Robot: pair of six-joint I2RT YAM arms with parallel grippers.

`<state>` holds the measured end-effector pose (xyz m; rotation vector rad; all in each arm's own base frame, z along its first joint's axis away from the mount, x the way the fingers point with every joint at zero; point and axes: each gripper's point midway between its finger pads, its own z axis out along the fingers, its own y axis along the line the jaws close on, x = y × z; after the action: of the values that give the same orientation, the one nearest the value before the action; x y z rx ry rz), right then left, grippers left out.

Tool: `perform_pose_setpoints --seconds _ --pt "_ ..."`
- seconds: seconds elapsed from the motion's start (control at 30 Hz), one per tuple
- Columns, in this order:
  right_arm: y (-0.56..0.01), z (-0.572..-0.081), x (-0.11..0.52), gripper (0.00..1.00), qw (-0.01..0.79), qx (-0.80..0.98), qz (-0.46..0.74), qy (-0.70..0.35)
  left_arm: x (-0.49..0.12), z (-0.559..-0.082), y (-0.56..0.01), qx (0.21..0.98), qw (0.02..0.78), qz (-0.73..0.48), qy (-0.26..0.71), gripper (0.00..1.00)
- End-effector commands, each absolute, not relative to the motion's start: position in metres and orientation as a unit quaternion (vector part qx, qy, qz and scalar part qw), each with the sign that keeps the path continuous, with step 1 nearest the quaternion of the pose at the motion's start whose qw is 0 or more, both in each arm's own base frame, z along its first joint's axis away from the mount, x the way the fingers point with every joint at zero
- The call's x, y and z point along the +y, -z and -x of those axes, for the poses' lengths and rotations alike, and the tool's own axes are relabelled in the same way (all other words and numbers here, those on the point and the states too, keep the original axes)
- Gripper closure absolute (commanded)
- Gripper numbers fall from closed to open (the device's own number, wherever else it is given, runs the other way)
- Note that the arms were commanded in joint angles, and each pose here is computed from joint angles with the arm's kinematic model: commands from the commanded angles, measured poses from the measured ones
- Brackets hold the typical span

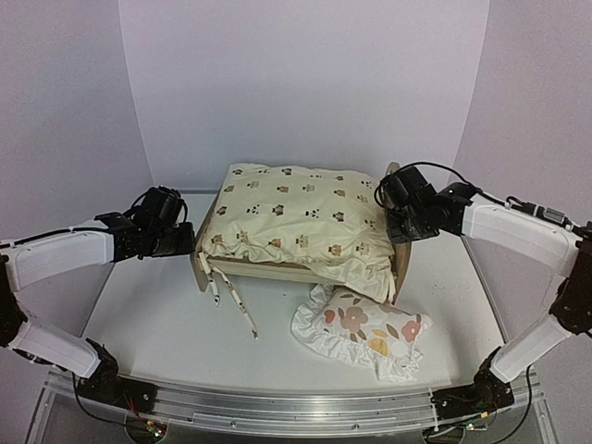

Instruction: Set up the pet bed

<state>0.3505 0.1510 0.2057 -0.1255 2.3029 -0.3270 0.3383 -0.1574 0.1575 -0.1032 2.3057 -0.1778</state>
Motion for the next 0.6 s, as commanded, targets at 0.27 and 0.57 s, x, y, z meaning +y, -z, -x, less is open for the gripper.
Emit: perform_pose_setpoints --seconds 0.27,0.57 --pt "-0.174 -0.355 0.271 0.9 0.383 0.903 0.176 0.08 -0.131 -0.299 -0.235 0.879 0.46 0.068 0.101 0.68" --pt "-0.181 -0.349 0.361 0.91 0.407 0.877 0.255 0.032 -0.163 -0.291 -0.247 0.871 0.462 0.006 0.17 0.66"
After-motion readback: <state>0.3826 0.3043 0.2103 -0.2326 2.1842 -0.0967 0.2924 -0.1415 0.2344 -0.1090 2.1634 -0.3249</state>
